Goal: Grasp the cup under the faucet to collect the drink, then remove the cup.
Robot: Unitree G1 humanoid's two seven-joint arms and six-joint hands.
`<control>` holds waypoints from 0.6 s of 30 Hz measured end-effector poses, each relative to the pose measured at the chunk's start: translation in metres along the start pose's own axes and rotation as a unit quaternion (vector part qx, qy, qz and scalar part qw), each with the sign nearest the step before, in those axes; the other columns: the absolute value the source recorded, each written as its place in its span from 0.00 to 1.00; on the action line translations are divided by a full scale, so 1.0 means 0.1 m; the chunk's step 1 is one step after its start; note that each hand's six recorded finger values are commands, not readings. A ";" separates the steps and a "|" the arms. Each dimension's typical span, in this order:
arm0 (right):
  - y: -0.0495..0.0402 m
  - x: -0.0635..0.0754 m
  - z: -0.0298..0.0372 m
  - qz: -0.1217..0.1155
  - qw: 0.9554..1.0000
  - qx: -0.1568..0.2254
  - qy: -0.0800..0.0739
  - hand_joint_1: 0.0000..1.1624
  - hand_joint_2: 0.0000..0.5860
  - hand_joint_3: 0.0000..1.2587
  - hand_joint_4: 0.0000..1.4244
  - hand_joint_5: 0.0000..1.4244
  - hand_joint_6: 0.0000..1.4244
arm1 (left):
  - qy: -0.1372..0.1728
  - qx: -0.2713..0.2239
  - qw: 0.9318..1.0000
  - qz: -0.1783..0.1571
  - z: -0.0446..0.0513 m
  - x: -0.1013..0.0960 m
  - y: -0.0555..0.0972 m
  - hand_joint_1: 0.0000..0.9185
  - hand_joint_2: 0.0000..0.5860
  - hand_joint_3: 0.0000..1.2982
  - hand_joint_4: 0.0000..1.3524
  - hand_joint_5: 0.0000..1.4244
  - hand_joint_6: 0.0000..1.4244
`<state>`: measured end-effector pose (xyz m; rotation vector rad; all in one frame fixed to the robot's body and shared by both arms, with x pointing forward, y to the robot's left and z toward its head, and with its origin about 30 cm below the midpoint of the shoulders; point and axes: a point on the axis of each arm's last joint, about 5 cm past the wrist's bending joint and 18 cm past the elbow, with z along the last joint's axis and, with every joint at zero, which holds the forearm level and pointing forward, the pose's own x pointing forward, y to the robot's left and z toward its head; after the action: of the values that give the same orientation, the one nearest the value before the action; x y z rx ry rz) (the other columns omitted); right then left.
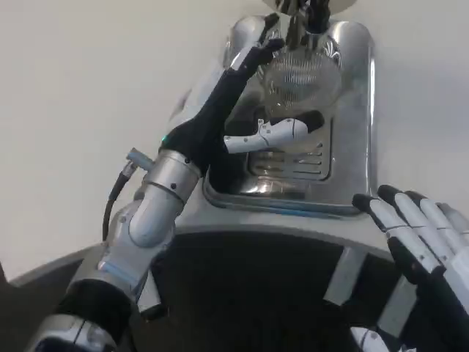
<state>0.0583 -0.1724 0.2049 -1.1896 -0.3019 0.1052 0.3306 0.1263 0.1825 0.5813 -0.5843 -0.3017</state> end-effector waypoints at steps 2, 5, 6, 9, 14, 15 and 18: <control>-0.003 0.00 -0.005 0.002 1.000 -0.001 0.000 0.43 0.81 0.07 0.00 0.00 0.00 | -0.010 -0.006 1.000 0.000 0.019 -0.02 0.01 0.47 0.10 0.00 0.00 0.03 0.01; -0.005 0.00 -0.009 0.005 1.000 -0.003 -0.001 0.43 0.81 0.06 0.00 0.00 0.00 | -0.018 -0.017 1.000 0.008 0.037 -0.04 0.04 0.46 0.11 0.00 0.00 0.02 0.01; -0.005 0.00 -0.009 0.006 1.000 -0.003 -0.001 0.43 0.81 0.06 0.00 0.00 0.00 | -0.021 -0.023 0.999 0.013 0.042 -0.06 0.05 0.46 0.11 0.00 0.00 0.02 0.01; -0.004 0.00 -0.008 0.009 1.000 -0.004 -0.003 0.43 0.81 0.06 0.00 0.00 0.00 | -0.021 -0.039 0.999 0.025 0.053 -0.13 0.10 0.46 0.11 0.00 0.00 0.01 0.01; -0.002 0.00 -0.001 0.010 1.000 -0.002 -0.008 0.42 0.81 0.06 0.00 0.00 0.00 | -0.019 -0.066 0.996 0.056 0.103 -0.28 0.23 0.35 0.09 0.00 0.00 0.01 0.00; -0.002 0.00 -0.001 0.009 1.000 -0.002 -0.009 0.42 0.80 0.06 0.00 0.00 0.00 | -0.019 -0.069 0.996 0.059 0.113 -0.30 0.25 0.28 0.09 0.00 0.00 0.00 0.00; 0.000 0.00 0.002 0.009 1.000 -0.001 -0.009 0.41 0.78 0.05 0.00 0.00 0.00 | -0.012 -0.073 0.995 0.070 0.148 -0.42 0.35 0.02 0.13 0.00 0.00 0.00 0.00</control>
<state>0.0584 -0.1722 0.2051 -1.1940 -0.3067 0.1322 0.2922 0.1659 0.1956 0.3947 -0.6166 -0.2176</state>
